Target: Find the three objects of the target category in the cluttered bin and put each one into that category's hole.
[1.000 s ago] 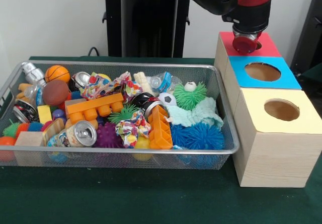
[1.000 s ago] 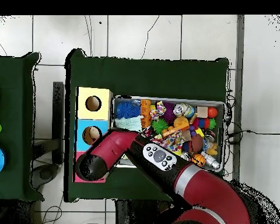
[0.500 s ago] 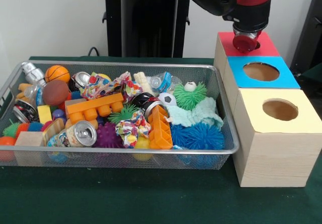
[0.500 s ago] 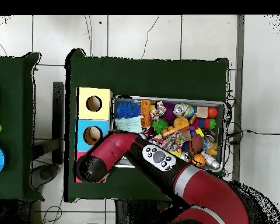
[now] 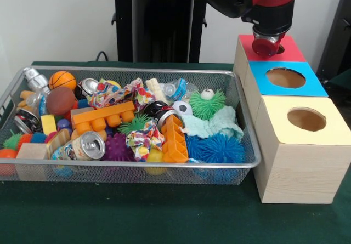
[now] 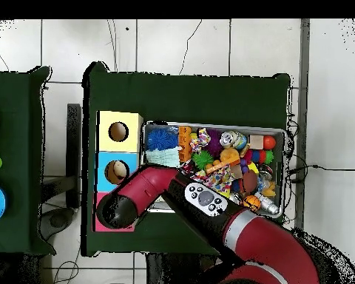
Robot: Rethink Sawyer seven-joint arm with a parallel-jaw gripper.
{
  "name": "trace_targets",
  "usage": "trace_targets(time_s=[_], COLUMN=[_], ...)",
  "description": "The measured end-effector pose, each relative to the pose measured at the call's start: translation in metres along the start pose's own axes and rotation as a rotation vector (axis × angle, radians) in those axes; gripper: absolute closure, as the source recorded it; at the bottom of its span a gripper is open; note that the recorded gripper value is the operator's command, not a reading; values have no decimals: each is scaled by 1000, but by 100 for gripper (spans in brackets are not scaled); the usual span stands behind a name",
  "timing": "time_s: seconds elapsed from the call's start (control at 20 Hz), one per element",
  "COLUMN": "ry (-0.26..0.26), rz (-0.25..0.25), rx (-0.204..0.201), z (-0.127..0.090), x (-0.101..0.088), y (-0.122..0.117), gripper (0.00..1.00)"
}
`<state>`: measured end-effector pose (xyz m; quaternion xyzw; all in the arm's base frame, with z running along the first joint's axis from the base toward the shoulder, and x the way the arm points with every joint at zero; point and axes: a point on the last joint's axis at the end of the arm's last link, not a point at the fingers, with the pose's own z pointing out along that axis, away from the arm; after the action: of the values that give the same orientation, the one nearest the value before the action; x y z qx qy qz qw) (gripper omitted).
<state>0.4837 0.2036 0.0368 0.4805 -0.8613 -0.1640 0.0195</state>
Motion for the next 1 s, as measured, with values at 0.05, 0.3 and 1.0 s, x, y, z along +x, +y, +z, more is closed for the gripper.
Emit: trace_targets(time_s=[0.05, 0.3, 1.0], ry=[-2, -12, -27], rz=[13, 57, 160], rx=[-4, -20, -47], z=[-2, -10, -42], x=[0, -1, 0], y=[-2, -6, -11], gripper=[100, 100, 100])
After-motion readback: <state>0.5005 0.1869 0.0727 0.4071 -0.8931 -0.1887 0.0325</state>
